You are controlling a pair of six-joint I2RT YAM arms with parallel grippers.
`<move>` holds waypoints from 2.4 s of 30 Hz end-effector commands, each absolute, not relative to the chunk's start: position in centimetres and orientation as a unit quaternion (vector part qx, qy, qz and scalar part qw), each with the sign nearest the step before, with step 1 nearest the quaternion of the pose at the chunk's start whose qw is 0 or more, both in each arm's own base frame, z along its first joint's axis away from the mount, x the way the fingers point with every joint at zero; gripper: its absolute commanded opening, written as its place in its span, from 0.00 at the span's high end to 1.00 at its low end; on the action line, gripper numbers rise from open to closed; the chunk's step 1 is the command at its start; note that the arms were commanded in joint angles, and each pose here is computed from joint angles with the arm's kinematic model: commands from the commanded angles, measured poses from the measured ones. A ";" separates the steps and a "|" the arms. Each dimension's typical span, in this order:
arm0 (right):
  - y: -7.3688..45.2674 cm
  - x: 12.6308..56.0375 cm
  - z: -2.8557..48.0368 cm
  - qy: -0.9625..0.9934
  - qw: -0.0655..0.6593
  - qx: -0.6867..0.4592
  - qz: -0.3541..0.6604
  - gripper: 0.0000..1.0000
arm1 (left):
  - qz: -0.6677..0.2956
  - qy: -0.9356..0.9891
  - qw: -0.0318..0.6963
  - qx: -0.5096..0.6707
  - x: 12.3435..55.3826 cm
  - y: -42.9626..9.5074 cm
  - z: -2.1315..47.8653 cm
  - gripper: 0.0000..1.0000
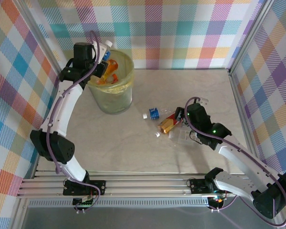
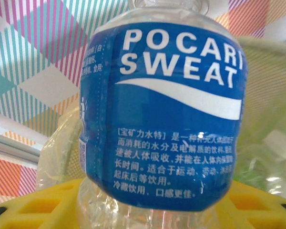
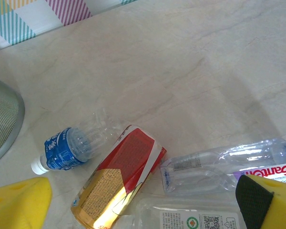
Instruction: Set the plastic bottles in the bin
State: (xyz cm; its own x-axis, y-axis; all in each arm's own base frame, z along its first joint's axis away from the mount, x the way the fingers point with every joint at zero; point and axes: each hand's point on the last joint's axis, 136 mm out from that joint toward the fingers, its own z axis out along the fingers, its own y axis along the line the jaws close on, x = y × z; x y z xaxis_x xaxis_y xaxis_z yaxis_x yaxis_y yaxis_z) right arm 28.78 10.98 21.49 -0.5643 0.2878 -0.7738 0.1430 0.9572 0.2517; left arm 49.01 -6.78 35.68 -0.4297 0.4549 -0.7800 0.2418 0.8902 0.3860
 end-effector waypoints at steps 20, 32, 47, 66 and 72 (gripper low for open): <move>10.6 28.3 22.4 0.877 0.451 0.138 0.093 0.00 | 0.195 0.841 0.430 0.262 53.6 -4.1 32.1 0.28; 10.3 27.8 22.3 0.875 0.452 0.143 0.096 0.00 | 0.212 0.834 0.446 0.247 53.3 -3.5 33.9 0.12; 10.4 28.0 22.3 0.869 0.459 0.151 0.106 0.00 | 0.092 0.797 0.580 0.141 49.4 -5.2 43.2 0.11; 10.3 27.2 21.3 0.890 0.427 0.135 0.088 0.00 | -0.142 0.753 0.620 0.170 38.5 -17.4 42.4 0.11; 10.1 26.7 20.5 0.896 0.410 0.147 0.086 0.00 | -0.174 0.742 0.607 0.226 36.4 -22.5 40.2 0.12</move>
